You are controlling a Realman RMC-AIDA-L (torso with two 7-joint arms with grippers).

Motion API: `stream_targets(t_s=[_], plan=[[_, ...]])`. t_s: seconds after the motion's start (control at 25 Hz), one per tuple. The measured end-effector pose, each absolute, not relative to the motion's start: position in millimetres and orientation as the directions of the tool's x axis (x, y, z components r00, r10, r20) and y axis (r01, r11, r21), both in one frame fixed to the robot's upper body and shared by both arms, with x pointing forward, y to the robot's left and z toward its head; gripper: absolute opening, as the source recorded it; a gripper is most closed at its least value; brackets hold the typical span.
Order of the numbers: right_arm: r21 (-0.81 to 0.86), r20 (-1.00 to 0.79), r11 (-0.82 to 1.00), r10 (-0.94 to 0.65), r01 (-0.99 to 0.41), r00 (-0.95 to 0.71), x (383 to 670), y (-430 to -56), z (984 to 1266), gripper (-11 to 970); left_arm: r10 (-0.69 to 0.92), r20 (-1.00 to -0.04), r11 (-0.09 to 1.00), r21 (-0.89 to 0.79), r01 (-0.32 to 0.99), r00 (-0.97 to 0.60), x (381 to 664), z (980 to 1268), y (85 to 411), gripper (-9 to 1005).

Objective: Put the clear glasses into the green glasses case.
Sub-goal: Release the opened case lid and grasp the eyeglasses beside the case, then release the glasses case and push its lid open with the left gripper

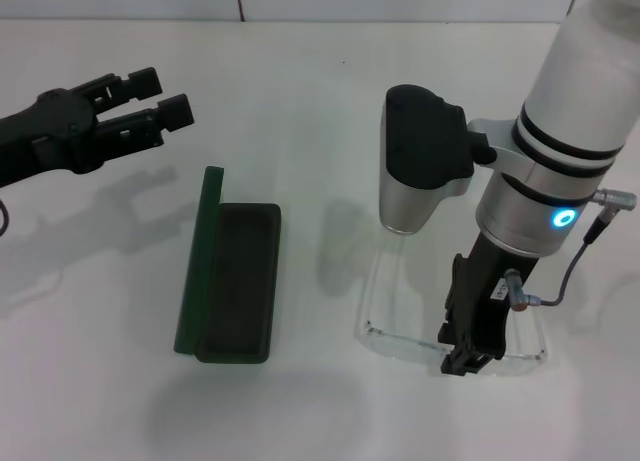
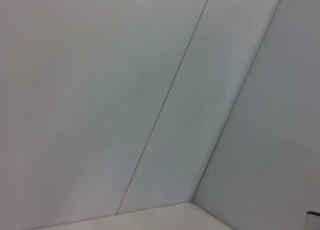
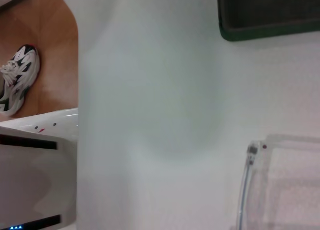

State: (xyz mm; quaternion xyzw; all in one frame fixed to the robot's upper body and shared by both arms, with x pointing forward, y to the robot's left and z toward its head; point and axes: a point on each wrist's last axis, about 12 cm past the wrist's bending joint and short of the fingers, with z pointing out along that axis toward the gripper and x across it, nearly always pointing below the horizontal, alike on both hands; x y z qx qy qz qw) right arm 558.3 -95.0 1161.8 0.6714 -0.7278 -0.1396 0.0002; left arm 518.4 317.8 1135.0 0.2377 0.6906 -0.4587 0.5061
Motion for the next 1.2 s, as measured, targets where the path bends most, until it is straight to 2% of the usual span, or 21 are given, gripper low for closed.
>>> stream_targets(t_s=[0.12,0.32,0.48,0.68,0.88,1.2], plan=[[0.208,-0.182,0.066,-0.978,-0.976,-0.105,559,-96,1160,468,-0.137,-0.917,0.466,-0.393,0.792,-0.374,518,1134,318,849],[0.207,-0.183,0.07,-0.977,-0.976,-0.108,560,-96,1159,295,-0.137,-0.917,0.468,-0.393,0.792,-0.374,518,1134,318,849],[0.208,-0.187,0.071,-0.976,-0.976,-0.111,560,-97,1158,192,-0.138,-0.917,0.469,-0.394,0.791,-0.375,517,1134,319,848],[0.209,-0.194,0.071,-0.974,-0.975,-0.113,560,-99,1157,129,-0.139,-0.916,0.469,-0.396,0.789,-0.377,517,1133,319,848],[0.19,-0.225,0.073,-0.967,-0.979,-0.116,556,-100,1161,127,-0.138,-0.915,0.471,-0.397,0.787,-0.379,516,1133,320,847],[0.114,-0.282,0.133,-0.946,-0.985,-0.161,553,-115,1182,122,-0.127,-0.922,0.479,-0.38,0.791,-0.366,518,1138,325,846]])
